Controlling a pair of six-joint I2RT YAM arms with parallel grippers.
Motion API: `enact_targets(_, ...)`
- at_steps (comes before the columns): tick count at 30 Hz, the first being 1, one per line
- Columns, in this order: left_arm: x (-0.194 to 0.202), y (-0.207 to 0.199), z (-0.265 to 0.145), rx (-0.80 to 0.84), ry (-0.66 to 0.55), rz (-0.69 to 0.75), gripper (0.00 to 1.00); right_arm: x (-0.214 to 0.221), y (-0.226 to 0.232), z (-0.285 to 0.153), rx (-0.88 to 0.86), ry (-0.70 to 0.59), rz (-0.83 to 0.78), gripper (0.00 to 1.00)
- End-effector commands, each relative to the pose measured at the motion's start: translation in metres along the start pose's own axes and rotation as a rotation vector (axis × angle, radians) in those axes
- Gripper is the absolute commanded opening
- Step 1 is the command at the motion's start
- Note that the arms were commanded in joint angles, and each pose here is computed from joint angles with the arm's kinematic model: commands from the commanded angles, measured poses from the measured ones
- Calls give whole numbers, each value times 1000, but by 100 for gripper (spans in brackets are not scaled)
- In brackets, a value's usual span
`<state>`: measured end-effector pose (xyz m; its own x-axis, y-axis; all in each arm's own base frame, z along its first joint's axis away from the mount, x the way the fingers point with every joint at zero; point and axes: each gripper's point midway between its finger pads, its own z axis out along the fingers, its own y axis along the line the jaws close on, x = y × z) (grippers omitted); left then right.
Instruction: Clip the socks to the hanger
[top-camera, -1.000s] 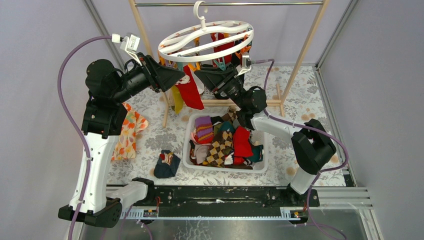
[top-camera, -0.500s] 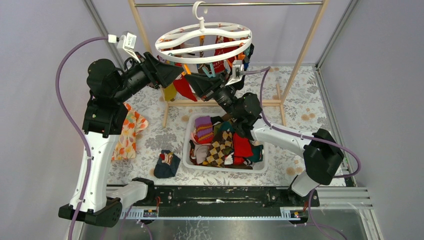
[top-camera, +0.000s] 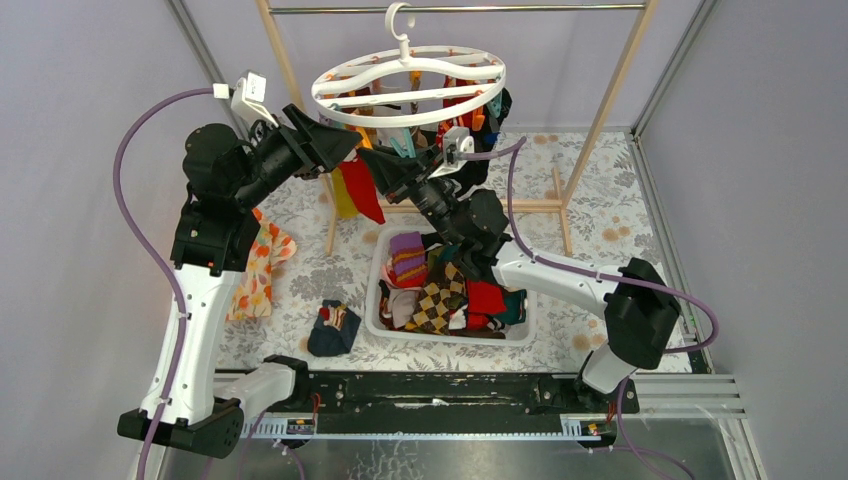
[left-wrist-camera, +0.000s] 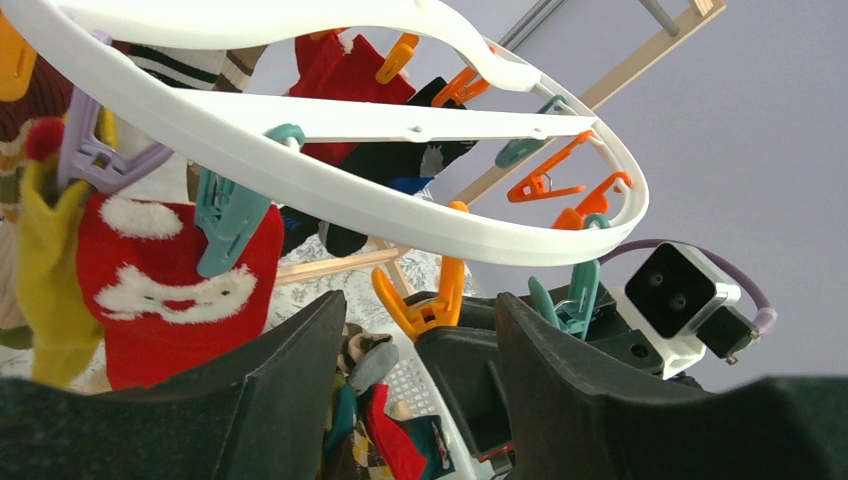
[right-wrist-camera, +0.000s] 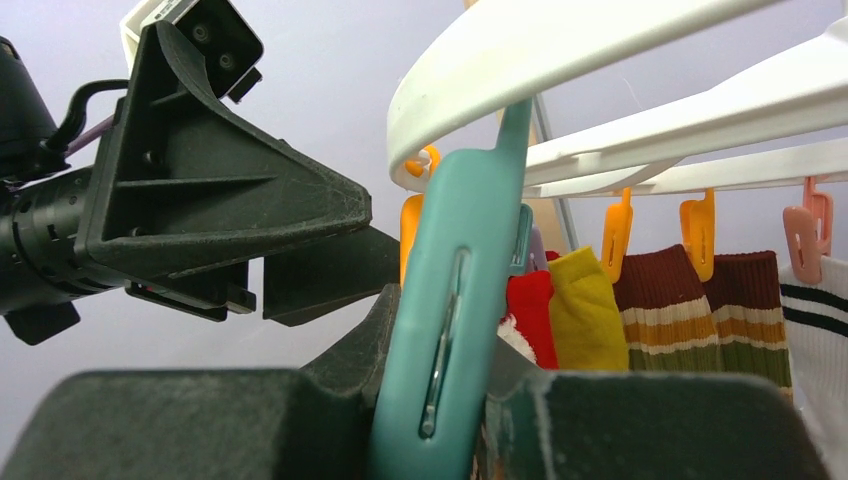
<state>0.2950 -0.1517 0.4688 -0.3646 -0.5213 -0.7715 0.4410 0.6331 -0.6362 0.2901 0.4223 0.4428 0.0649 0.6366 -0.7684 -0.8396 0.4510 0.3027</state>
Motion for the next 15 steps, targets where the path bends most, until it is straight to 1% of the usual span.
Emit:
enact_targets(1,-3,-1,6,4,-12,-51,62,-17,12,10,-13,-56,-46,0)
enact_targets(5,-3,-4,12,29,-3,-80,60,-13,13,11,-17,-43,-59,0)
enact_targets(11,-3,1,18,20,-1,-82,56,-8,15,13,-27,-33,-62,0)
enact_targets(13,-4,2,20,22,-3,-82,53,-6,16,14,-30,-25,-63,0)
enact_targets(15,-6,1,22,24,-7,-82,47,-3,18,15,-38,-14,-69,1)
